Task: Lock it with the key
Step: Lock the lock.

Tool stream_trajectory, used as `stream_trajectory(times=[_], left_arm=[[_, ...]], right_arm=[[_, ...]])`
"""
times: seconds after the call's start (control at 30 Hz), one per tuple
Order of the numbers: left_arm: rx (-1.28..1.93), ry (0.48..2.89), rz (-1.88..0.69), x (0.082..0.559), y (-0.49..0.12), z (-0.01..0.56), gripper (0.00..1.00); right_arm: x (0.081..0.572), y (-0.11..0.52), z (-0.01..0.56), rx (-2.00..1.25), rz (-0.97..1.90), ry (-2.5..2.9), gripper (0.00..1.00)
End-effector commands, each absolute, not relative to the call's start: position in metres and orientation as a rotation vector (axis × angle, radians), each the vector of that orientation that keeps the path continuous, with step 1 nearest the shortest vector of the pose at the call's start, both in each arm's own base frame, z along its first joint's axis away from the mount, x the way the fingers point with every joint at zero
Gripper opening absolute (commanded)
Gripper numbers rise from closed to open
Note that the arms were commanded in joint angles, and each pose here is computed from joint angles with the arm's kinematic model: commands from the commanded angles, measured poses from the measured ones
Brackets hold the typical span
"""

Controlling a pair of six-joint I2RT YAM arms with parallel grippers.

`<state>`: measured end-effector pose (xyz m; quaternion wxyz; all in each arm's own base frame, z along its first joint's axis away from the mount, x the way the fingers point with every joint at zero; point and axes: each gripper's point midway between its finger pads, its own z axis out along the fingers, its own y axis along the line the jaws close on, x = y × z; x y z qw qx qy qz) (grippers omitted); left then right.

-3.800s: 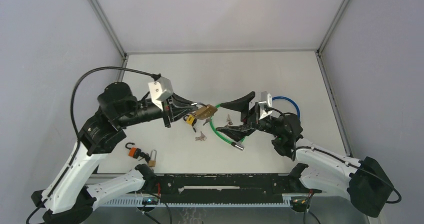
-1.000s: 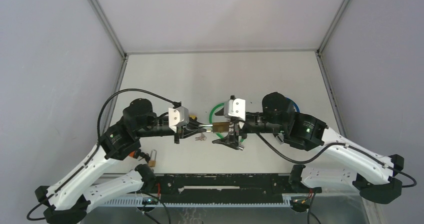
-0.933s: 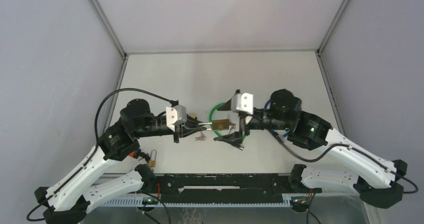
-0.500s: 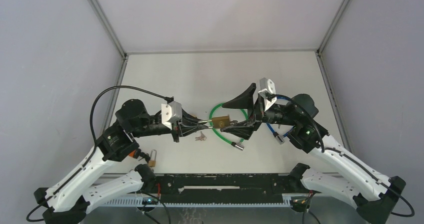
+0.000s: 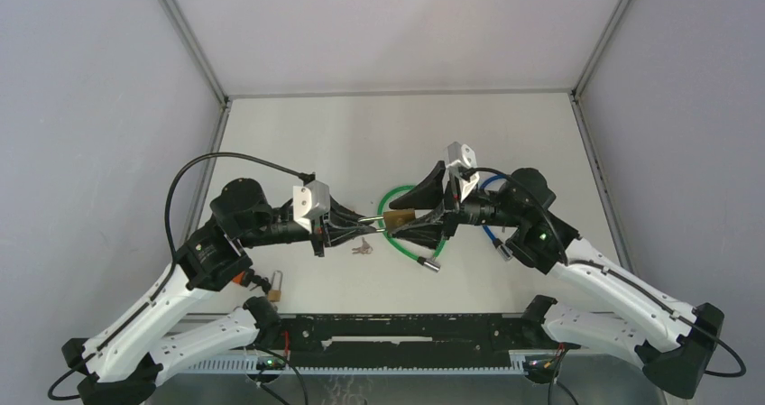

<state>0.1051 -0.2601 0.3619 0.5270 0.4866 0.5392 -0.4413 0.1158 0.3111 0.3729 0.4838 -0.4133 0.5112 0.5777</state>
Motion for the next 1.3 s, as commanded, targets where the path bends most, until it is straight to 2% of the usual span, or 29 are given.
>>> stream_trajectory(times=[0.0, 0.03, 0.13, 0.2, 0.37, 0.4, 0.43, 0.47, 0.53, 0.57, 0.77, 1.07, 1.27], left_arm=[[1.101, 1.102, -1.070, 0.100, -0.259, 0.410, 0.00], [1.100, 1.102, -1.071, 0.100, -0.259, 0.410, 0.00], [1.102, 1.097, -1.073, 0.099, -0.259, 0.411, 0.00], [1.101, 1.098, -1.084, 0.098, -0.260, 0.410, 0.00], [1.029, 1.124, -1.203, 0.094, -0.266, 0.408, 0.02], [0.998, 1.130, -1.212, 0.097, -0.266, 0.408, 0.15], [0.970, 1.148, -1.216, 0.099, -0.266, 0.405, 0.34], [0.953, 1.137, -1.213, 0.101, -0.265, 0.407, 0.46], [0.941, 1.140, -1.205, 0.101, -0.261, 0.403, 0.58], [0.937, 1.148, -1.199, 0.101, -0.259, 0.400, 0.60], [0.918, 1.146, -1.232, 0.101, -0.260, 0.391, 0.60], [0.711, 1.019, -1.326, 0.110, -0.259, 0.403, 0.59], [0.670, 0.915, -1.278, 0.111, -0.254, 0.407, 0.57]], right_arm=[[0.116, 0.311, 0.383, -1.015, 1.377, 1.214, 0.55], [0.116, 0.311, 0.383, -1.018, 1.378, 1.212, 0.45], [0.113, 0.312, 0.384, -1.032, 1.389, 1.197, 0.24], [0.114, 0.312, 0.385, -1.026, 1.388, 1.197, 0.01], [0.117, 0.310, 0.392, -0.982, 1.409, 1.160, 0.00], [0.118, 0.306, 0.395, -0.968, 1.419, 1.148, 0.00], [0.119, 0.303, 0.398, -0.959, 1.430, 1.132, 0.00], [0.119, 0.299, 0.401, -0.952, 1.436, 1.115, 0.00], [0.115, 0.291, 0.407, -0.962, 1.455, 1.079, 0.00], [0.113, 0.287, 0.409, -0.975, 1.463, 1.062, 0.00], [0.105, 0.274, 0.427, -1.022, 1.477, 0.953, 0.00], [0.100, 0.270, 0.438, -1.021, 1.472, 0.889, 0.00], [0.106, 0.272, 0.437, -1.012, 1.448, 0.905, 0.00]])
